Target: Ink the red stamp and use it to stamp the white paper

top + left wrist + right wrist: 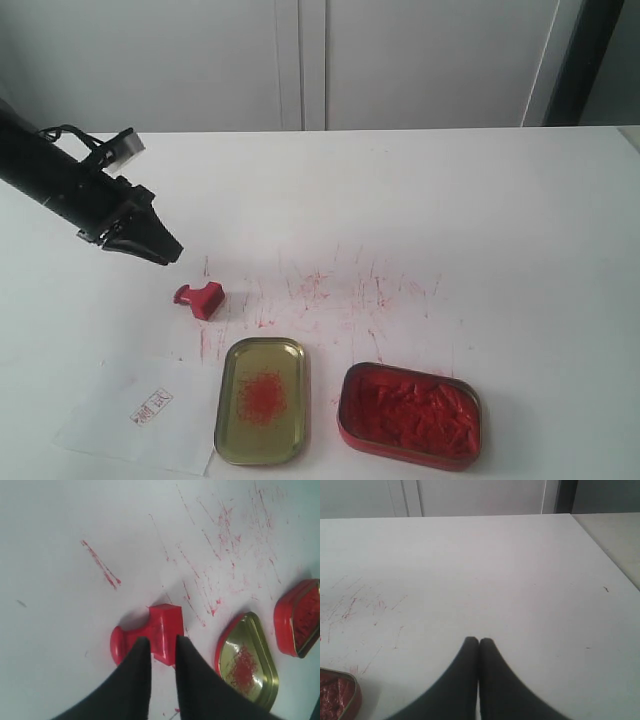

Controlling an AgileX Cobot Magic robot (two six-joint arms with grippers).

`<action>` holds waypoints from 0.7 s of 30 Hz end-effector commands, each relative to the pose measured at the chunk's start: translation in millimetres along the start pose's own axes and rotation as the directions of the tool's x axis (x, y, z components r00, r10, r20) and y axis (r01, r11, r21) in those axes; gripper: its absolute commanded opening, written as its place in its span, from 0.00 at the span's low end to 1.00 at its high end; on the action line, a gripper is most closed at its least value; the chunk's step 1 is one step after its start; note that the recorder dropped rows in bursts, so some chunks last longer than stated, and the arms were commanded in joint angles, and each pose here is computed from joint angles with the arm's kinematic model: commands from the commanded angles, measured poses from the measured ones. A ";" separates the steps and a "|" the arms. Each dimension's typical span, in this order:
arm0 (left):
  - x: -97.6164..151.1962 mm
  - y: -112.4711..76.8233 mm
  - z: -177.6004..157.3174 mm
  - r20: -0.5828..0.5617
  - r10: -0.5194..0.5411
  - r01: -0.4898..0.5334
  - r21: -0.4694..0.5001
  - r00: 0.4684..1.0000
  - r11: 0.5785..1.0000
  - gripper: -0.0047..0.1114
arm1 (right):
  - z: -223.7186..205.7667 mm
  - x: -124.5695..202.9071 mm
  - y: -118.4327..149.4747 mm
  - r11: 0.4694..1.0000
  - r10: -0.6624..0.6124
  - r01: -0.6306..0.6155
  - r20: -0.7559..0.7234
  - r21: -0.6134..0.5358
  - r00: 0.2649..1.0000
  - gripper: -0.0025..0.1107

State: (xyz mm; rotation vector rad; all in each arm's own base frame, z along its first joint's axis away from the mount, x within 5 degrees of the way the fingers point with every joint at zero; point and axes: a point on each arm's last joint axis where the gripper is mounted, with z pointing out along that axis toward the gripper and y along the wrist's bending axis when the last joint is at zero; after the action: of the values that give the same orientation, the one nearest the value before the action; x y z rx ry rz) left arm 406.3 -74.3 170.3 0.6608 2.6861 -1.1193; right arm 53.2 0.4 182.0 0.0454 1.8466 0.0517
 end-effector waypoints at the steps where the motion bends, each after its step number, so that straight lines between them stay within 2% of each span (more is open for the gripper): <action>1: 1.4 -8.2 -4.8 -0.023 -0.021 0.022 0.048 1.000 0.999 0.11 | 0.2 0.2 0.0 1.000 -0.003 0.003 0.014 -0.002 1.000 0.02; 3: 2.6 -9.6 -4.9 -0.038 -0.028 0.031 0.063 0.999 0.998 0.04 | 0.2 0.2 0.0 1.000 -0.003 0.003 0.014 -0.002 1.000 0.02; 9: 4.7 -13.1 -6.2 -0.069 -0.112 0.118 0.084 0.991 0.990 0.04 | 0.2 0.2 0.0 1.000 -0.003 0.003 0.014 -0.002 1.000 0.02; 16: 2.4 -28.1 -20.6 -0.046 -0.141 0.144 0.072 0.989 0.987 0.04 | 0.2 0.2 0.0 1.000 -0.003 0.003 0.014 -0.002 1.000 0.02; 21: 2.6 -41.6 -35.8 -0.035 -0.146 0.145 -0.026 0.989 0.989 0.04 | 0.2 0.2 0.0 1.000 -0.003 0.003 0.014 -0.002 1.000 0.02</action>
State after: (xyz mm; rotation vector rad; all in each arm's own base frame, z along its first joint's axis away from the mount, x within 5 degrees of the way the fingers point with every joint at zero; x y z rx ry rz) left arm 391.6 -74.4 207.5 0.4940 2.7876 -1.1803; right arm 53.2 0.4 182.0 0.0454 1.8466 0.0517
